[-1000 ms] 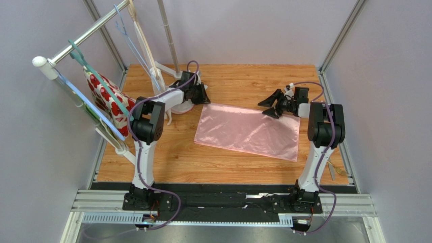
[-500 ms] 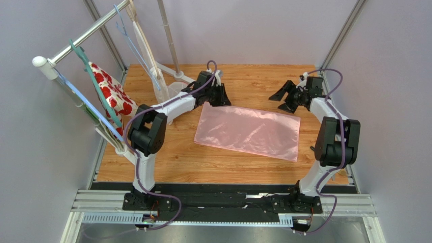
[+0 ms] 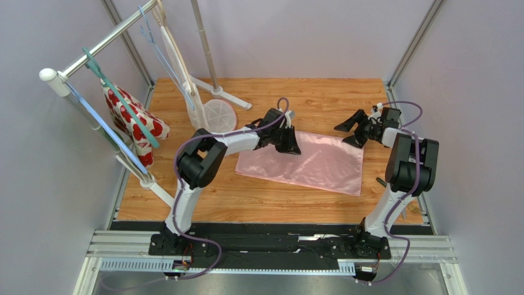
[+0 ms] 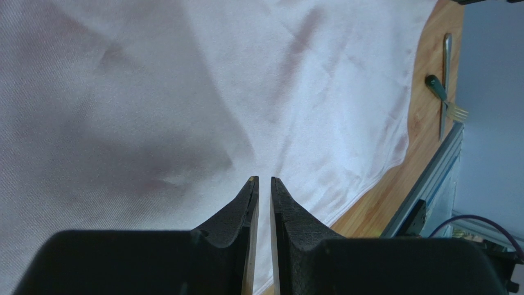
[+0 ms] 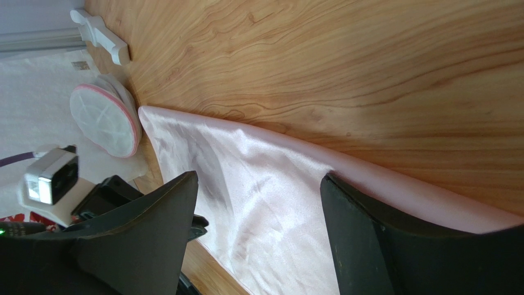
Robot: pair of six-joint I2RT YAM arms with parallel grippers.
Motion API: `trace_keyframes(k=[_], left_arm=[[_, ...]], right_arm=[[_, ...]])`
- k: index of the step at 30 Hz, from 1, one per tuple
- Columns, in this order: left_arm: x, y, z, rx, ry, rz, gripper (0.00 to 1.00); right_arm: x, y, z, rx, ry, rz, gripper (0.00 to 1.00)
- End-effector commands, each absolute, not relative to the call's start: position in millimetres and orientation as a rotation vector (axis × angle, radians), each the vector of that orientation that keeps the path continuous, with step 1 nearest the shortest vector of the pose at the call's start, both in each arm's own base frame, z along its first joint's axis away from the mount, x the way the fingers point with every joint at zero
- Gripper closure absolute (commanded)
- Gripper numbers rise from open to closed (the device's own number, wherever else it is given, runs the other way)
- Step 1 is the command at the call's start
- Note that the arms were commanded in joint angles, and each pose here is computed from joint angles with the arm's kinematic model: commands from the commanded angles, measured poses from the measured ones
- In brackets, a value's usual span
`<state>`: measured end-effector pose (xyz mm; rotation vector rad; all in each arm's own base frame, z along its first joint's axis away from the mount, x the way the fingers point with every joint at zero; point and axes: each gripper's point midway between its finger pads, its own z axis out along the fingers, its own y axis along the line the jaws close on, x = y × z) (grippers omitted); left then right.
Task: Fold the napkin into a case and place the utensils inside
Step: Smooth out the rectangle-folded napkin at the center of the board.
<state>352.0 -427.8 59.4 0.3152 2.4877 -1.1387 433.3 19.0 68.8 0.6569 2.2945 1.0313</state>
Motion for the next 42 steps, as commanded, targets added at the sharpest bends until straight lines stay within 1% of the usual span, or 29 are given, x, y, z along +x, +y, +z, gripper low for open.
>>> trace_keyframes(k=[1,5,12,17,20,23,26,27,28,29,30,32,33,35,36,38,40,41,42], left_arm=[[356,-424,42,0.212,2.530,-1.150,0.80],[355,-413,25,0.135,2.586,-1.113,0.80],[357,-395,23,0.111,2.589,-1.058,0.81],[356,-392,21,0.120,2.591,-1.047,0.81],[357,-393,23,0.113,2.583,-1.052,0.81],[358,-397,23,0.125,2.587,-1.067,0.81],[359,-399,29,0.144,2.581,-1.068,0.81],[359,-400,33,0.154,2.572,-1.066,0.81],[359,-401,37,0.164,2.563,-1.061,0.80],[360,-401,46,0.170,2.547,-1.063,0.79],[359,-401,52,0.185,2.541,-1.058,0.78],[358,-400,71,0.203,2.508,-1.056,0.75],[354,-398,77,0.225,2.509,-1.046,0.74],[350,-397,100,0.255,2.472,-1.056,0.73],[344,-395,103,0.276,2.478,-1.046,0.73],[333,-395,125,0.315,2.447,-1.070,0.72],[319,-394,132,0.344,2.447,-1.091,0.72],[311,-395,146,0.368,2.424,-1.131,0.71],[303,-394,148,0.380,2.430,-1.149,0.71]], right_arm=[[445,13,69,0.618,2.239,1.073,0.23],[447,3,60,0.631,2.248,1.044,0.23],[449,-27,44,0.638,2.296,0.950,0.23],[458,-35,56,0.586,2.295,0.912,0.23],[464,-44,57,0.591,2.312,0.858,0.23],[465,-41,62,0.608,2.305,0.869,0.23],[458,-43,77,0.629,2.318,0.765,0.23],[460,-54,90,0.651,2.312,0.662,0.23],[449,-56,89,0.700,2.363,0.613,0.24],[445,-68,96,0.746,2.363,0.492,0.24],[441,-72,103,0.776,2.368,0.439,0.21],[420,-77,106,0.863,2.412,0.338,0.20],[412,-76,105,0.871,2.431,0.316,0.15],[393,-77,107,0.885,2.456,0.237,0.13],[384,-76,103,0.887,2.478,0.212,0.13],[366,-71,97,0.883,2.514,0.180,0.14],[348,-56,83,0.861,2.578,0.186,0.17],[343,-52,83,0.841,2.582,0.175,0.19],[337,-49,80,0.823,2.599,0.149,0.23]])
